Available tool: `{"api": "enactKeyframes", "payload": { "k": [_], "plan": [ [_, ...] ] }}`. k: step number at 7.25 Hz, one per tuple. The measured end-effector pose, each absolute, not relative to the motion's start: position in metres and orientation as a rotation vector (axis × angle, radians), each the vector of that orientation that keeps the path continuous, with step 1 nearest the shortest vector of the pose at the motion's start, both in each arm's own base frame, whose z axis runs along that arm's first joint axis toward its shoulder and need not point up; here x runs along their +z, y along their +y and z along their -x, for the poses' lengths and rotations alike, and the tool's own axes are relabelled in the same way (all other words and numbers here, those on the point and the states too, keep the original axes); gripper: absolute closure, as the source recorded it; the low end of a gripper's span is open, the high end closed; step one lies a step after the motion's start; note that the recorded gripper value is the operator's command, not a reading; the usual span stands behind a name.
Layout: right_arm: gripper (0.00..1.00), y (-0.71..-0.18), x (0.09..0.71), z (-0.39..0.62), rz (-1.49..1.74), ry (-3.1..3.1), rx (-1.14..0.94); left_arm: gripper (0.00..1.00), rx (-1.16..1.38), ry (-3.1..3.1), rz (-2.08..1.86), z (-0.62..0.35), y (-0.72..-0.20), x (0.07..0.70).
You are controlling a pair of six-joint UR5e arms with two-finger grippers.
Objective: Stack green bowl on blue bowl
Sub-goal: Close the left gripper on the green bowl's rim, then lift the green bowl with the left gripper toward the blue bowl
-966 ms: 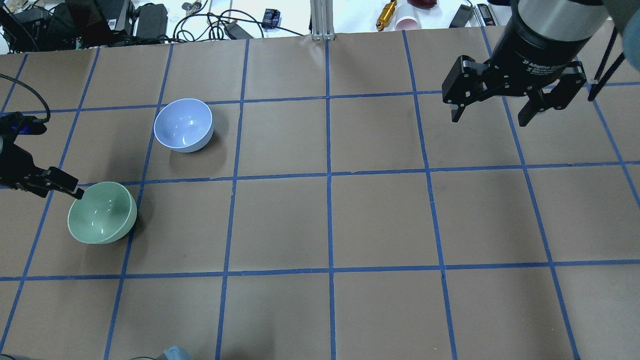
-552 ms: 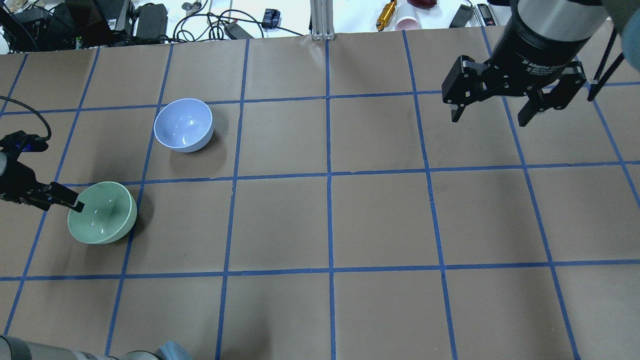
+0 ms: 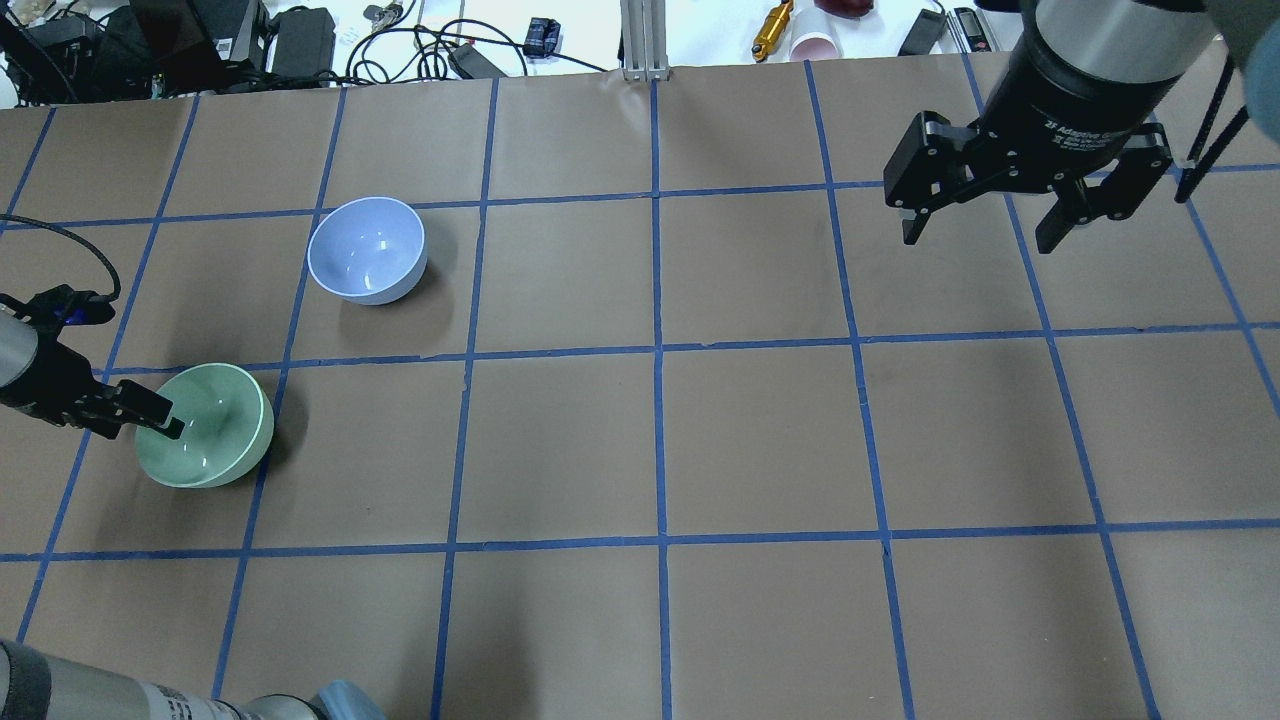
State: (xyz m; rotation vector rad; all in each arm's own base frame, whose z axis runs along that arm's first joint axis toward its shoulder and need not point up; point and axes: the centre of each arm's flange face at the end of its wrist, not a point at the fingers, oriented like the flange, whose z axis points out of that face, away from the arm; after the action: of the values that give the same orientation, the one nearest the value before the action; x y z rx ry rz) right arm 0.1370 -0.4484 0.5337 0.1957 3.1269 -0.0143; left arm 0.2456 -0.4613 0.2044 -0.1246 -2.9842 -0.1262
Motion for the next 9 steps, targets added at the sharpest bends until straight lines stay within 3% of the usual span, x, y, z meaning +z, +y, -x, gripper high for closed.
{"api": "enactKeyframes", "payload": {
  "k": [1,3,4,5,6,7,8,9],
  "plan": [
    [0.0,-0.448,0.534,-0.137,-0.196,3.127,-0.014,0.0,-0.132,-2.982,0.103,-0.242,-0.457,0.195],
    [0.0,-0.448,0.534,-0.137,-0.196,3.127,-0.014,0.13,-0.137,-2.983,0.063,-0.237,-0.454,0.186],
    [0.0,-0.448,0.534,-0.137,-0.196,3.127,-0.014,0.32,-0.135,-2.981,0.057,-0.237,-0.454,0.184],
    [0.0,-0.448,0.534,-0.137,-0.196,3.127,-0.013,0.68,-0.136,-2.978,0.055,-0.236,-0.454,0.183],
    [0.0,-0.448,0.534,-0.137,-0.196,3.127,-0.013,0.85,-0.137,-2.976,0.056,-0.236,-0.454,0.182],
    [0.0,-0.448,0.534,-0.137,-0.196,3.127,-0.015,0.88,-0.138,-2.975,0.059,-0.236,-0.454,0.181],
    [0.0,-0.448,0.534,-0.137,-0.196,3.127,-0.015,1.0,-0.139,-2.976,0.062,-0.236,-0.454,0.181],
    [0.0,-0.448,0.534,-0.137,-0.196,3.127,-0.015,1.0,-0.137,-2.975,0.063,-0.236,-0.454,0.181]
  ]
}}
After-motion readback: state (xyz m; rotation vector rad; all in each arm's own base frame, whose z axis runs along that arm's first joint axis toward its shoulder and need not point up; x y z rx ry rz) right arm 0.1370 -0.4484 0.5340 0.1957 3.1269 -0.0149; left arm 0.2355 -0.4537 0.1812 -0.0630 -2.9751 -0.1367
